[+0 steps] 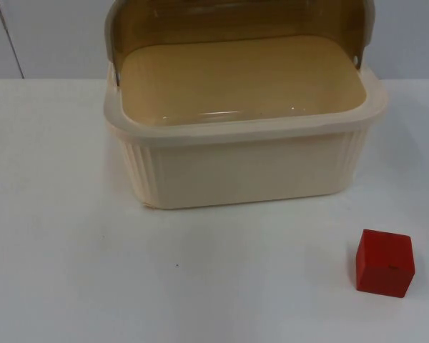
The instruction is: Open the box lid with the left hand, place the block into the box with the right hand, then close the box lid with the left hand.
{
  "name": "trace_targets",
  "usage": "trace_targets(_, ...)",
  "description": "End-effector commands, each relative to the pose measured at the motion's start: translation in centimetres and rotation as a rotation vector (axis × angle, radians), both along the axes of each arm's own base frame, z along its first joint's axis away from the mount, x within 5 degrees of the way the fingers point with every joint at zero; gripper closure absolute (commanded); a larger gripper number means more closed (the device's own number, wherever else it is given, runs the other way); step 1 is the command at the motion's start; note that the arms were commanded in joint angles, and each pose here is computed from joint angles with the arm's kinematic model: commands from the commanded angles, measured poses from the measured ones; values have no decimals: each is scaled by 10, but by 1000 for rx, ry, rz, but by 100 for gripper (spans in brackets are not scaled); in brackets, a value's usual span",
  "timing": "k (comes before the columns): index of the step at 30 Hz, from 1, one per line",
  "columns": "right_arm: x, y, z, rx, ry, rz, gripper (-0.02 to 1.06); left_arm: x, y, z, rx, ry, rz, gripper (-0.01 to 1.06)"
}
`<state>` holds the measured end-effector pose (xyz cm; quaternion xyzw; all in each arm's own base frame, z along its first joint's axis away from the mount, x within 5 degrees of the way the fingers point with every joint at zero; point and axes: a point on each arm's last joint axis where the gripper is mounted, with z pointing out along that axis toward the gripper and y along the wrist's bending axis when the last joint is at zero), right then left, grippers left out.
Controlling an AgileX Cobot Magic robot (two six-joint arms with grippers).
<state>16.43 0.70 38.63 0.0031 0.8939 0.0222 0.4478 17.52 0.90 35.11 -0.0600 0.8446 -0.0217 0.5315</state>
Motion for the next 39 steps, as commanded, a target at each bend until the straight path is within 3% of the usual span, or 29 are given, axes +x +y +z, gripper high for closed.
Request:
trace_targets(1, -2, 1, 2, -8, -8, 11, 0, -1, 0, 0, -27, -6, 8, 0)
trace_targets(6, -2, 1, 2, -8, -8, 11, 0, -3, -1, 2, -52, -29, 8, 0)
trace_targets(8, -2, 1, 2, -8, -8, 11, 0, -6, -4, 2, -100, -15, 4, 0)
trace_targets(15, -4, 2, -9, 3, 63, 15, 0, -7, -1, 0, -25, 8, 5, 0)
trace_targets(19, -10, 6, -33, 58, 147, 38, 0, -7, -1, 0, -25, 8, 5, 0)
trace_targets(22, -19, 14, -69, 156, 247, 66, 0, -7, -1, 0, -21, 10, 6, 0)
trace_targets(26, -25, 18, -92, 209, 317, 65, 0, -7, 0, 0, -21, 12, 6, 0)
trace_targets(35, -17, 26, -104, 199, 360, 105, 0, -5, -1, -2, -27, 20, 1, 0)
trace_targets(37, -10, 34, -110, 171, 393, 157, 0, -5, -3, -2, -27, 18, -6, 0)
trace_targets(38, -6, 41, -116, 125, 413, 215, 0, -5, -3, -2, -25, 19, -11, 0)
trace_targets(39, -6, 41, -116, 125, 413, 215, 0, -5, -3, -2, -25, 19, -11, 0)
